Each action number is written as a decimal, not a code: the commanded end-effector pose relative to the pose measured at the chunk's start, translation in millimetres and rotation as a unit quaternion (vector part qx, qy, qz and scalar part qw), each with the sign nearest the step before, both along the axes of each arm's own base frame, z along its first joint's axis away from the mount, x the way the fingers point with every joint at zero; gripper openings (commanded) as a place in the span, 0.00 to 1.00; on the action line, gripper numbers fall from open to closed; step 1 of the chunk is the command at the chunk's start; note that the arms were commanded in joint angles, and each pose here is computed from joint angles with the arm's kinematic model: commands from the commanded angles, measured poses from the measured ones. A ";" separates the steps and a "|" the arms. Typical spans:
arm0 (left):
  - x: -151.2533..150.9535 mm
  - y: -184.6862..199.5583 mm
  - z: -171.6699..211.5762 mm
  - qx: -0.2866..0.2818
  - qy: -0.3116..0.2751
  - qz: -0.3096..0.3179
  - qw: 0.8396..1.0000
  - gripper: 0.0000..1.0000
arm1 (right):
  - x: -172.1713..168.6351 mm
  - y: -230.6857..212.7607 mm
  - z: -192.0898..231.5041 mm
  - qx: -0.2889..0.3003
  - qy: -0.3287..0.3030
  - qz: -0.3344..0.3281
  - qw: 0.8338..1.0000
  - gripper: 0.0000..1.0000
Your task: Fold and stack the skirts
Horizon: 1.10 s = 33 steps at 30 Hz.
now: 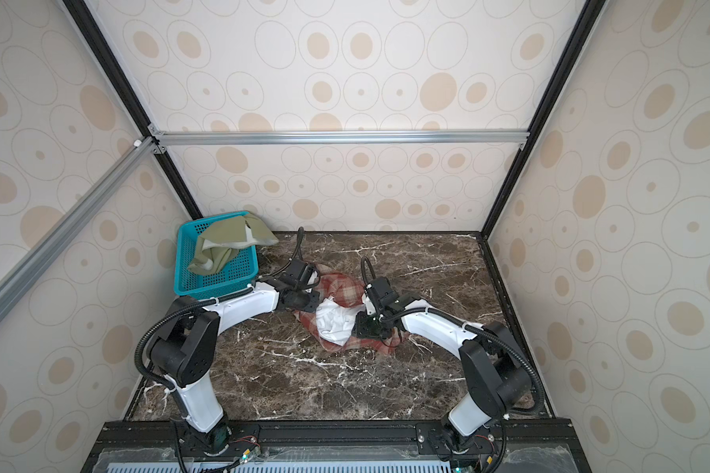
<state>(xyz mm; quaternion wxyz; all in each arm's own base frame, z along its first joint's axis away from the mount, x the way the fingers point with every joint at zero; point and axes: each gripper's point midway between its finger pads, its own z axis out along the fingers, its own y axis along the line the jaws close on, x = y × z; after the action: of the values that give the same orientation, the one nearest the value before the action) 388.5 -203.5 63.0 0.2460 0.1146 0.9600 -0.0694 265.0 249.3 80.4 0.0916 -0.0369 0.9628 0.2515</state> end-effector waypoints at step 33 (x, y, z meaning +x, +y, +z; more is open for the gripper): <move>0.8 0.1 0.0 0.062 0.002 -0.019 0.998 0.01 | -1.7 -0.5 9.7 -0.003 -0.007 0.010 1.000 0.46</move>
<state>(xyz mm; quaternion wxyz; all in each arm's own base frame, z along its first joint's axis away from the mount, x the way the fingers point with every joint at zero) 383.4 -207.1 47.2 0.2181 0.1538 0.9632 -0.0308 265.7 253.7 83.1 0.0919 -0.0391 0.9594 0.2639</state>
